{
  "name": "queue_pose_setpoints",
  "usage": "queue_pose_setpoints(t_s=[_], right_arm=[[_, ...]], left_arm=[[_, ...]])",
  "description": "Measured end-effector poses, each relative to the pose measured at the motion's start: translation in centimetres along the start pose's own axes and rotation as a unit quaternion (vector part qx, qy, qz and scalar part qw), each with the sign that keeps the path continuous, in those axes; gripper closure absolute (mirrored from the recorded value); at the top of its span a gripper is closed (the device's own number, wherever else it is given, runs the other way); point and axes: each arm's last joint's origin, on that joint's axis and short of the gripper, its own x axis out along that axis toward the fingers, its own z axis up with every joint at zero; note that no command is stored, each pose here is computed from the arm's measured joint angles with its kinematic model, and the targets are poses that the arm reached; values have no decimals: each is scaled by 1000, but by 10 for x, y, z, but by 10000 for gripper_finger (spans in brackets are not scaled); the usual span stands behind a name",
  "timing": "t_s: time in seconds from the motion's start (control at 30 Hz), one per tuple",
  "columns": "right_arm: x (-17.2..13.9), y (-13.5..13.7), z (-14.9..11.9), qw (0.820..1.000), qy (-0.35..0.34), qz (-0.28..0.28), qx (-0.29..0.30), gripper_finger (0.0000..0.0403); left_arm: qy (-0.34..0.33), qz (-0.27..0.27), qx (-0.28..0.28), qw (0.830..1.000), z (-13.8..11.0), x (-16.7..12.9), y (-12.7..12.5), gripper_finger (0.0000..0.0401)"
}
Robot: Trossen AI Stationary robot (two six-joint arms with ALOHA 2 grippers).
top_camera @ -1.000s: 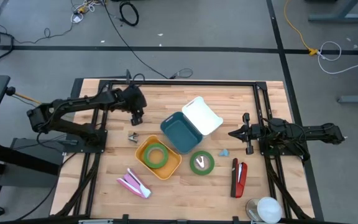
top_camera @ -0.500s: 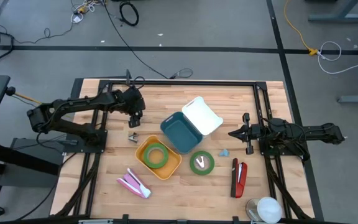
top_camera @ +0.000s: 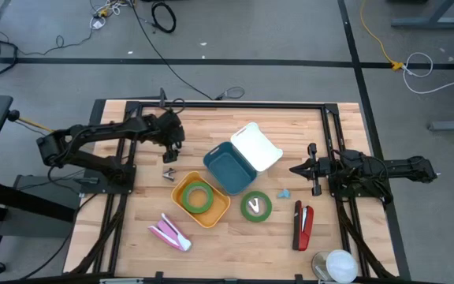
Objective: Pick and place Stapler, Stapler remover, tape
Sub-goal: Put the top light blue staple remover into the blue bin
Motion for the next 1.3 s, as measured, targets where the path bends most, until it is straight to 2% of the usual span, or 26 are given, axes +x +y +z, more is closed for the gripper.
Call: queue_pose_setpoints(t_s=[0.8, 1.17, 1.3], right_arm=[[0, 0, 0, 1000, 0, 0, 0, 390], [0, 0, 0, 1000, 0, 0, 0, 390], [0, 0, 0, 1000, 0, 0, 0, 390]], left_arm=[[83, -40, -1, 996, -5, 41, -4, 32], [87, -40, -13, 995, -5, 44, -4, 33], [87, -40, -13, 995, -5, 44, -4, 44]])
